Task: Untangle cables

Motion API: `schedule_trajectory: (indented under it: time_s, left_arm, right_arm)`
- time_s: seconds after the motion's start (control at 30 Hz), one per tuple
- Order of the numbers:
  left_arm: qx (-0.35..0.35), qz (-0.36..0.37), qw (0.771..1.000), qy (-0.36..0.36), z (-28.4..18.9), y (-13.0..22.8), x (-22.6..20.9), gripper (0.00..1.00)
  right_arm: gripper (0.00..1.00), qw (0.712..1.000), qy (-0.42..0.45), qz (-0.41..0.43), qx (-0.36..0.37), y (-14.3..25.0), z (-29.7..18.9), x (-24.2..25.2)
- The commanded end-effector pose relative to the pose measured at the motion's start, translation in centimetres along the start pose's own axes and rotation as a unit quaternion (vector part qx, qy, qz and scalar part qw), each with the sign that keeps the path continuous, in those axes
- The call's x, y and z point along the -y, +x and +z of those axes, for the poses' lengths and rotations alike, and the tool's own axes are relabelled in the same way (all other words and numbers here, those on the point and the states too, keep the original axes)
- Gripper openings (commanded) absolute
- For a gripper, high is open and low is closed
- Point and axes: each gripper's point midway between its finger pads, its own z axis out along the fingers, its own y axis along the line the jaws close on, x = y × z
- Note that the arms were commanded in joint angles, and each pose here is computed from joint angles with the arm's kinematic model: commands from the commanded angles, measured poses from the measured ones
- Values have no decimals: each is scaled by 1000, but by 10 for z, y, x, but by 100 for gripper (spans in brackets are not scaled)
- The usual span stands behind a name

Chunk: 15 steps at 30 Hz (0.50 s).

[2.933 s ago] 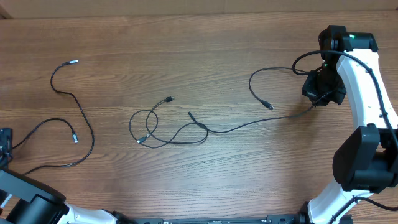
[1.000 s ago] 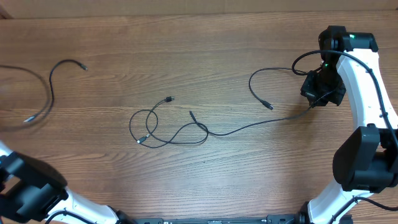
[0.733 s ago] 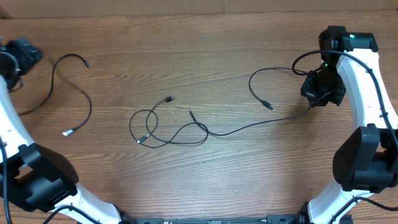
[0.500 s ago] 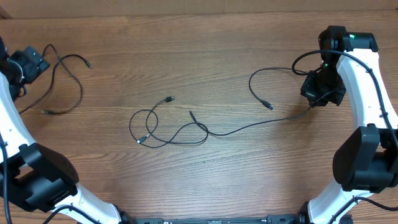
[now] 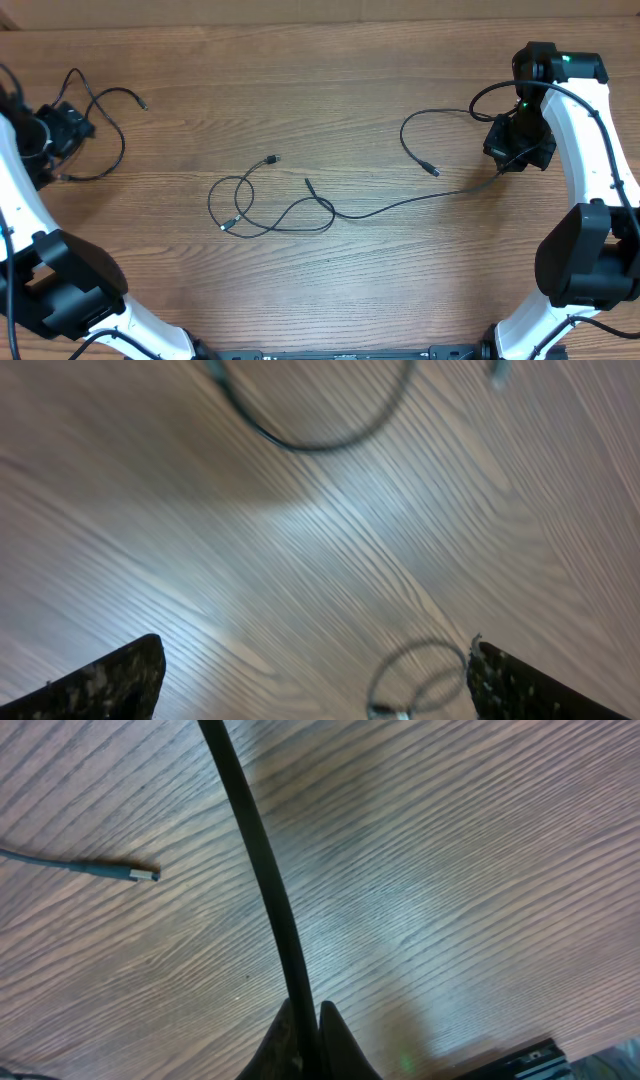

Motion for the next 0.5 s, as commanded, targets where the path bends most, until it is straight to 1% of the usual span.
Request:
schedule_trajectory:
  time_s: [0.0, 0.17, 0.23, 0.33, 0.4, 0.47]
  left_arm:
    - [-26, 61, 997, 39, -2, 23, 38, 96]
    - [-50, 167, 984, 46, 2, 56, 82, 96]
    - [-59, 230, 969, 61, 2, 75, 107, 95]
    - [-73, 318, 942, 76, 3, 109, 141, 94]
    - [-79, 351, 931, 61, 4, 127, 152, 92]
    - [-84, 366, 926, 29, 5, 141, 153, 91]
  right_arm:
    - [4, 1000, -14, 2, -3, 1, -2, -4]
    - [4, 1000, -19, 2, -5, 2, -2, -6]
    - [4, 1000, -19, 2, -5, 2, -2, -6]
    - [4, 1000, -19, 2, -5, 2, -2, -5]
    - [4, 1000, -19, 1, -5, 2, -2, -5]
    - [4, 1000, -18, -1, -5, 2, -2, -5]
